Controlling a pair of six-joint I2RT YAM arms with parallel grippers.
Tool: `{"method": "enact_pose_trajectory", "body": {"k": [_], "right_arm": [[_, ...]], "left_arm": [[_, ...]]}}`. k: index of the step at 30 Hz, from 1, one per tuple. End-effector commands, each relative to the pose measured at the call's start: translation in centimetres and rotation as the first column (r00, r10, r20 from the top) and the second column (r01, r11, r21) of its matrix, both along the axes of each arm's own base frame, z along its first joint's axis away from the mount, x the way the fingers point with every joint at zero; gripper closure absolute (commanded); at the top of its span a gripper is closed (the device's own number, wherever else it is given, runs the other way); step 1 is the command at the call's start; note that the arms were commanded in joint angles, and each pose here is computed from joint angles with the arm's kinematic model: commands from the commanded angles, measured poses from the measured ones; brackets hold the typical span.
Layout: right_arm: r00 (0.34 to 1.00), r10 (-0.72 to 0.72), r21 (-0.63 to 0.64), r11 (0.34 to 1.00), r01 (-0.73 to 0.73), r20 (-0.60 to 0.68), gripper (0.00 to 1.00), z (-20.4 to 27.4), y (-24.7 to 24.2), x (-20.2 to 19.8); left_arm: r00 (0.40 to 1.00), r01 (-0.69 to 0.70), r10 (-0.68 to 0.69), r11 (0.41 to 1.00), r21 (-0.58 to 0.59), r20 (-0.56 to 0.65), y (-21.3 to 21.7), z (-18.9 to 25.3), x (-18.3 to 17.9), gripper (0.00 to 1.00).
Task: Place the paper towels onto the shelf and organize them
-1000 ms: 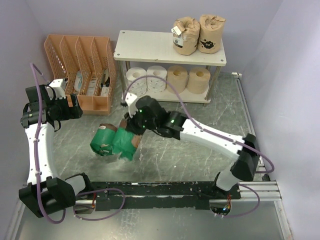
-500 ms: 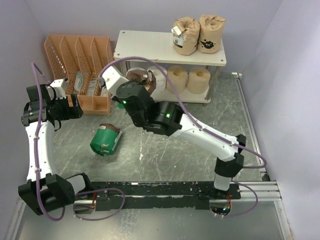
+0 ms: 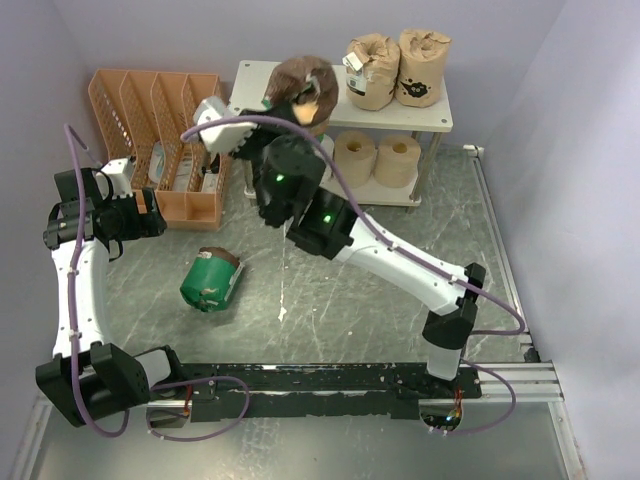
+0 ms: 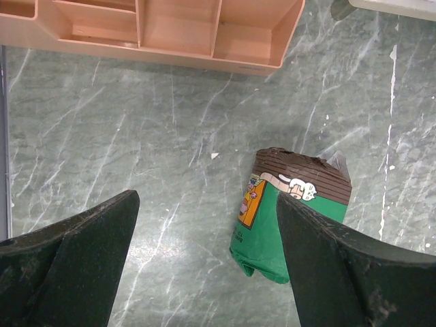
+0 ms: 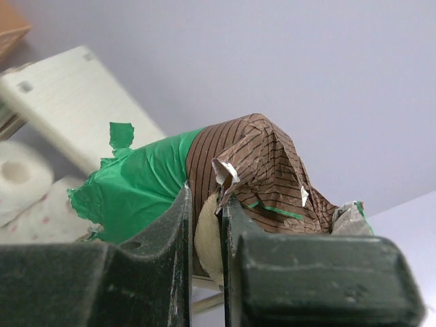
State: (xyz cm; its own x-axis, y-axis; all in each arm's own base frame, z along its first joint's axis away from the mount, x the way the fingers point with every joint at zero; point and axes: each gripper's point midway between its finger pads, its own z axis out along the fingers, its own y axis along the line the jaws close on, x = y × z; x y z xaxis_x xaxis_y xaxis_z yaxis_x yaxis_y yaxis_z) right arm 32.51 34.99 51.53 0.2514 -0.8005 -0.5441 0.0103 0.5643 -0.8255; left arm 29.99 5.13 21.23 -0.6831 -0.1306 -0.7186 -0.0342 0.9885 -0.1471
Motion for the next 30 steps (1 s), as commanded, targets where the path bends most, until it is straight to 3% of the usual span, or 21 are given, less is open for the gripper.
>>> {"method": "enact_pose_trajectory", "body": {"k": [1, 10, 17, 30], "right_arm": [[0.989, 0.000, 0.028, 1.000, -0.004, 0.145, 1.00, 6.0, -2.2, 1.5], [0.975, 0.063, 0.076, 0.994, -0.080, 0.212, 1.00, 7.2, -3.8, 7.7], [0.952, 0.245, 0.128, 0.954, -0.270, 0.185, 1.00, 5.2, -2.6, 12.6], [0.985, 0.136, 0.067, 0.987, -0.144, 0.103, 1.00, 1.0, -7.0, 16.5]], "left_arm": [[0.999, 0.010, -0.010, 1.000, -0.003, 0.035, 0.0, 1.1, 0.6, 0.06], [0.999, 0.003, -0.003, 1.000, 0.000, 0.043, 0.1, 1.3, 0.6, 0.06], [0.997, -0.021, 0.019, 1.000, 0.020, 0.075, 0.5, 2.2, 0.6, 0.06], [0.997, -0.034, 0.032, 0.999, 0.032, 0.064, 0.8, 1.7, 0.3, 0.06]]}}
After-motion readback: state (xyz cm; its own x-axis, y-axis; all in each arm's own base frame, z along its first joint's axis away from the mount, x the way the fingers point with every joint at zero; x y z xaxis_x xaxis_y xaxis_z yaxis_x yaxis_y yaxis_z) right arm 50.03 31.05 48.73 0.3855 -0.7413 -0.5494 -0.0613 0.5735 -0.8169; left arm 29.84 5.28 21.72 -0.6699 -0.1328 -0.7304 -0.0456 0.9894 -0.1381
